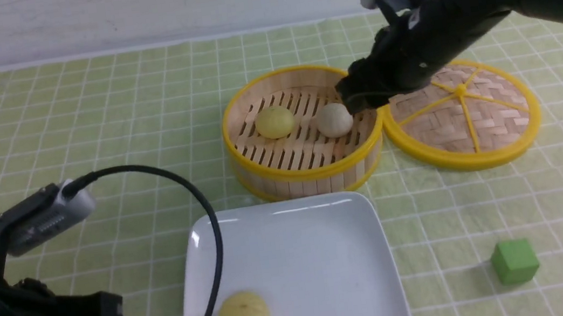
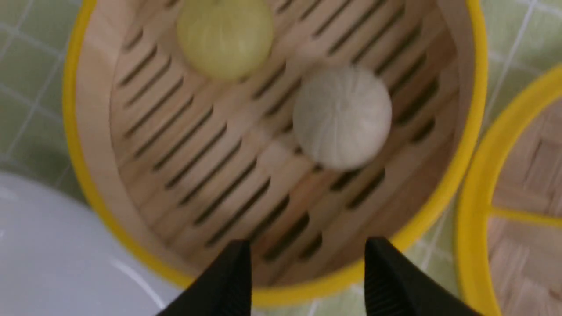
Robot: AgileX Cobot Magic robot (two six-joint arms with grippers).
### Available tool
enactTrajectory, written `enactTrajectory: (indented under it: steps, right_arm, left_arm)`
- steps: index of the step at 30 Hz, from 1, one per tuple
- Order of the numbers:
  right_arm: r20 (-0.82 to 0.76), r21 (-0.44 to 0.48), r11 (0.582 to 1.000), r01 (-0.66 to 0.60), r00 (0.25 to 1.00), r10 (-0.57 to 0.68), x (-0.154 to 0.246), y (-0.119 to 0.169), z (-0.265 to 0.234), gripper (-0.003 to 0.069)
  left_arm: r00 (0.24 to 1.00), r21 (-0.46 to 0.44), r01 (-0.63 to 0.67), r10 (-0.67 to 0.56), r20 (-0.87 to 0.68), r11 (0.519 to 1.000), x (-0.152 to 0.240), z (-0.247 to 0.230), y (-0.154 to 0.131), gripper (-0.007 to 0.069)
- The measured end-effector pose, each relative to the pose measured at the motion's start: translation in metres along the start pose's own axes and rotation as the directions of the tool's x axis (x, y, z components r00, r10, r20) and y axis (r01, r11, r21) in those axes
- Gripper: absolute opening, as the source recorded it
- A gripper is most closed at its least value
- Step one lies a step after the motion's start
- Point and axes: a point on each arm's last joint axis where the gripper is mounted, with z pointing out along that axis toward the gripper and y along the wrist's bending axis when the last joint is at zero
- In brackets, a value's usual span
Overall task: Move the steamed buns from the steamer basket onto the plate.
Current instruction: Use the right arm to grab the steamed stuffed bun that is closest to it, then use the right arm to put the steamed stuffed bun into the plate
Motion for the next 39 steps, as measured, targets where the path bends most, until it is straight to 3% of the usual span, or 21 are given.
enactTrajectory:
  steps: [5, 10, 13, 14, 15, 17, 18, 25, 26, 28, 33, 37, 39]
  right_arm:
    - [0.015, 0.006, 1.0, -0.011, 1.0, 0.011, -0.01, -0.006, 0.038, 0.0369]
    - [0.03, 0.031, 0.999, -0.02, 0.999, 0.019, 0.0, -0.017, 0.081, 0.0335]
    - [0.032, 0.043, 0.999, -0.017, 0.999, 0.016, 0.005, -0.021, 0.096, 0.0248]
    - [0.034, 0.044, 0.999, -0.014, 0.999, 0.013, 0.005, -0.021, 0.096, 0.0182]
    - [0.034, 0.043, 0.999, -0.014, 0.999, 0.013, 0.004, -0.021, 0.096, 0.0169]
    - [0.016, 0.031, 0.999, -0.019, 1.0, 0.019, 0.001, -0.017, 0.083, 0.0029]
    - [0.007, 0.023, 1.0, -0.021, 1.0, 0.021, -0.001, -0.014, 0.077, 0.0021]
    - [-0.052, -0.079, 0.995, 0.064, 0.996, -0.068, -0.008, 0.042, -0.034, 0.0022]
    - [-0.049, -0.124, 0.989, 0.076, 0.995, -0.083, 0.001, 0.061, -0.065, 0.0022]
    - [-0.085, -0.175, 0.983, 0.062, 0.993, -0.078, 0.024, 0.08, -0.08, 0.0022]
    - [-0.198, -0.191, 0.981, -0.018, 0.98, -0.02, 0.099, 0.097, -0.036, 0.0032]
    - [-0.187, -0.161, 0.986, -0.044, 0.982, 0.013, 0.134, 0.098, -0.006, 0.0088]
    - [-0.18, -0.14, 0.988, -0.059, 0.983, 0.033, 0.145, 0.095, 0.007, 0.0196]
  left_arm:
    - [1.0, 0.0, 0.0, 0.0, -0.001, 1.0, 0.0, 0.0, 0.0, 0.0245]
    - [1.0, 0.003, 0.0, 0.0, -0.017, 1.0, 0.002, 0.0, 0.0, 0.0274]
    - [1.0, 0.005, 0.0, 0.0, -0.031, 1.0, 0.003, 0.0, 0.0, 0.0275]
    - [1.0, 0.005, 0.0, 0.0, -0.031, 1.0, 0.003, 0.0, 0.0, 0.0275]
    - [1.0, 0.005, 0.0, 0.0, -0.031, 1.0, 0.003, 0.0, 0.0, 0.0275]
    - [1.0, 0.005, 0.0, 0.0, -0.03, 1.0, 0.003, 0.0, 0.0, 0.0275]
    - [1.0, 0.005, 0.0, 0.0, -0.03, 1.0, 0.003, 0.0, 0.0, 0.0275]
    - [1.0, 0.005, 0.007, -0.007, -0.03, 1.0, 0.003, 0.0, 0.0, 0.0275]
    - [1.0, 0.005, 0.008, -0.008, -0.03, 1.0, 0.003, 0.0, 0.0, 0.0275]
    - [1.0, 0.004, 0.008, -0.008, -0.025, 1.0, 0.002, 0.0, 0.0, 0.0275]
    - [1.0, 0.001, 0.008, -0.008, -0.009, 1.0, 0.001, 0.0, 0.0, 0.0275]
    - [1.0, -0.001, 0.008, -0.008, 0.009, 1.0, -0.001, 0.0, 0.0, 0.0275]
    - [1.0, -0.005, 0.008, -0.008, 0.029, 1.0, -0.003, 0.0, 0.0, 0.0275]
